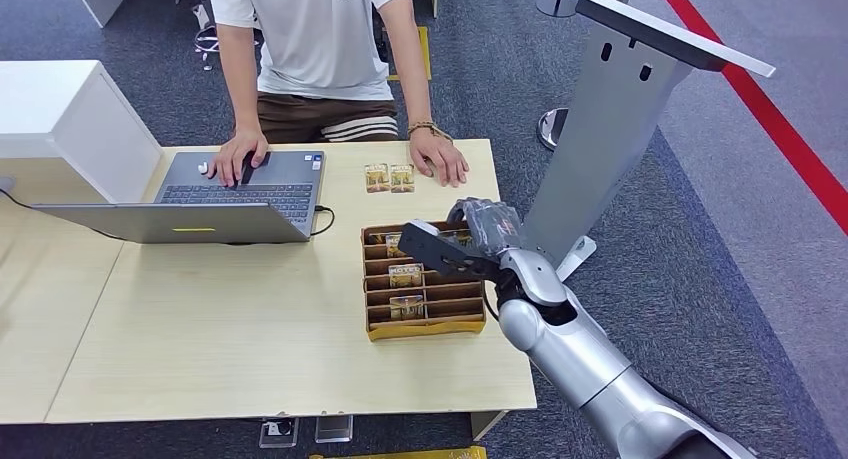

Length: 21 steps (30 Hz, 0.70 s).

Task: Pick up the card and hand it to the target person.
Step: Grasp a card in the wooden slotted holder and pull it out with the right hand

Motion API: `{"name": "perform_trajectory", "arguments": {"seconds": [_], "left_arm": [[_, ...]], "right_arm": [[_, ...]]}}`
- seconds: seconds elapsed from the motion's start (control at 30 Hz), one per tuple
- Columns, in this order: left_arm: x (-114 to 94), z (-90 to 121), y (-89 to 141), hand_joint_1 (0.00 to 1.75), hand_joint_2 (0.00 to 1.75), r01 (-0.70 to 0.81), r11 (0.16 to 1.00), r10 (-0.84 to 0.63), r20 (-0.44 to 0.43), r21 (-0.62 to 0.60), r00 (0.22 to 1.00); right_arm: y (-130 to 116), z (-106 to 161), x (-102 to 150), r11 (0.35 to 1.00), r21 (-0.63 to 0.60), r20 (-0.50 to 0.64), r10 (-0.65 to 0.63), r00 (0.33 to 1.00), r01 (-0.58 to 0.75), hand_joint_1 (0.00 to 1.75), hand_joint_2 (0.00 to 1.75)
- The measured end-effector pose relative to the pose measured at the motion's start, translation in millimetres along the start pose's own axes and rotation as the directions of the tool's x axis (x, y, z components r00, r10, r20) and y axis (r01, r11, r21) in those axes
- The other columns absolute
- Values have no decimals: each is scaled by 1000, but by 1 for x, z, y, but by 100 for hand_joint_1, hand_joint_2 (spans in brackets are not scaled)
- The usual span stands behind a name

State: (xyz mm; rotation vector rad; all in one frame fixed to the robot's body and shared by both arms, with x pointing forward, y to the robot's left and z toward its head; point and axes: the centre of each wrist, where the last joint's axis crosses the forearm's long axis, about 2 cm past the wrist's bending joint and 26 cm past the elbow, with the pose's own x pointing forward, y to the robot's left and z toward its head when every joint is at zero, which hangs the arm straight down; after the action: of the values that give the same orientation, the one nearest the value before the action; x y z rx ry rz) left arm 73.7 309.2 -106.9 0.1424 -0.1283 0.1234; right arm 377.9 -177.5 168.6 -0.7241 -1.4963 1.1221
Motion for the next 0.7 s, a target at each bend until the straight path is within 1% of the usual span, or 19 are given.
{"name": "perform_trajectory", "arguments": {"seconds": [0.3, 0.7], "left_arm": [[0, 0, 0, 0, 0, 1, 1000, -1, 0, 0, 1000], [0, 0, 0, 0, 0, 2, 1000, -2, -1, 1, 1000]], "right_arm": [[4, 0, -5, 1000, 15, -19, 4, 1000, -4, 98, 175], [6, -1, -6, 1000, 17, -17, 5, 1000, -5, 83, 175]]}}
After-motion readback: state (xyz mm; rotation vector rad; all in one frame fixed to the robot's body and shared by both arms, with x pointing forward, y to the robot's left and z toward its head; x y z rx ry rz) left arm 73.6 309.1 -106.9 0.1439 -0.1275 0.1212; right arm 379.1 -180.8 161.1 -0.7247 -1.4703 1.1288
